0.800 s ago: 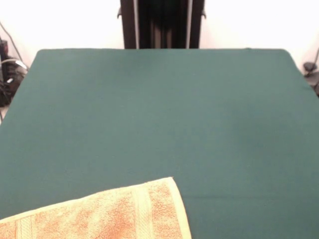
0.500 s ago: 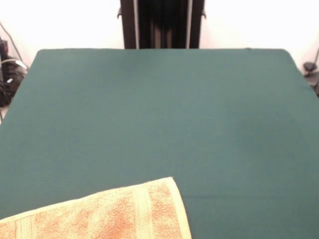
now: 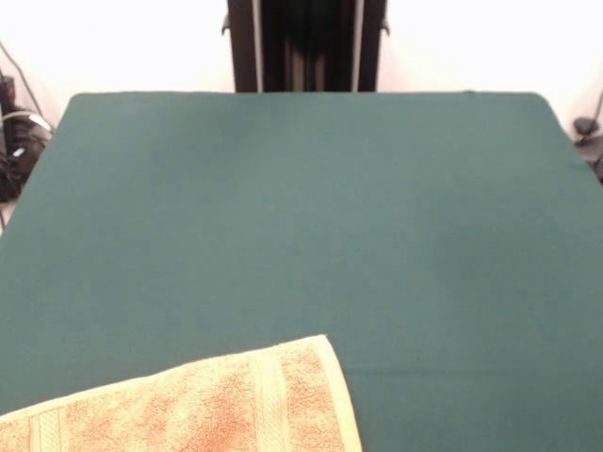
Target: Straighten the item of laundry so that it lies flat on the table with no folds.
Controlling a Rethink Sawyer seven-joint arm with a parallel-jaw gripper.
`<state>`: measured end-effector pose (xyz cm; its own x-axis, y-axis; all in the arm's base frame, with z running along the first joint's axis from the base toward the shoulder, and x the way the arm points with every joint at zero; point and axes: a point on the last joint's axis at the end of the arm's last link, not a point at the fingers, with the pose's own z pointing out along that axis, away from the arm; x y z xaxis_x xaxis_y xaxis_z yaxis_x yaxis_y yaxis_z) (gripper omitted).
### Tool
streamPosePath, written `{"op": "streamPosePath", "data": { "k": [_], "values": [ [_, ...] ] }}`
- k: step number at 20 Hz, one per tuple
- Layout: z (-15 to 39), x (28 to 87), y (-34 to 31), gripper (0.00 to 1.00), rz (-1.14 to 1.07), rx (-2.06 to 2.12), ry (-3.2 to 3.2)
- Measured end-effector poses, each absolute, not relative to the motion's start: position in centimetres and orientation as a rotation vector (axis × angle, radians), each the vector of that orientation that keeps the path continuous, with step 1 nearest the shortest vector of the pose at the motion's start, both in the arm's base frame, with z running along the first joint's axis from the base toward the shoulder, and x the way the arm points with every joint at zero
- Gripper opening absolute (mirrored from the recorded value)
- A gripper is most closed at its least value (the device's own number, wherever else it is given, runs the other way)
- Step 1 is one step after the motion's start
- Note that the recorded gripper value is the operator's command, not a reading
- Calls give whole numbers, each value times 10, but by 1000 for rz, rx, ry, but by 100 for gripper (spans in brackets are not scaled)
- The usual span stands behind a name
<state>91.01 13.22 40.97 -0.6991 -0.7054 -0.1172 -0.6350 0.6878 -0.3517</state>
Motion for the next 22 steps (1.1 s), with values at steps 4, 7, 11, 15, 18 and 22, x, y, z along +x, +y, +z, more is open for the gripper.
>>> {"op": "streamPosePath", "data": {
  "k": [4, 7, 11, 15, 18, 22],
  "values": [
    [420, 919, 103, 0, -442, -1082, 2669],
    [425, 925, 82, 0, -455, -1073, 2680],
    [429, 934, 51, 0, -473, -1044, 2703],
    [426, 942, 31, 0, -460, -995, 2733],
    [418, 946, 25, 0, -444, -975, 2758],
    [410, 950, 20, 0, -426, -955, 2790]
  ]
}}
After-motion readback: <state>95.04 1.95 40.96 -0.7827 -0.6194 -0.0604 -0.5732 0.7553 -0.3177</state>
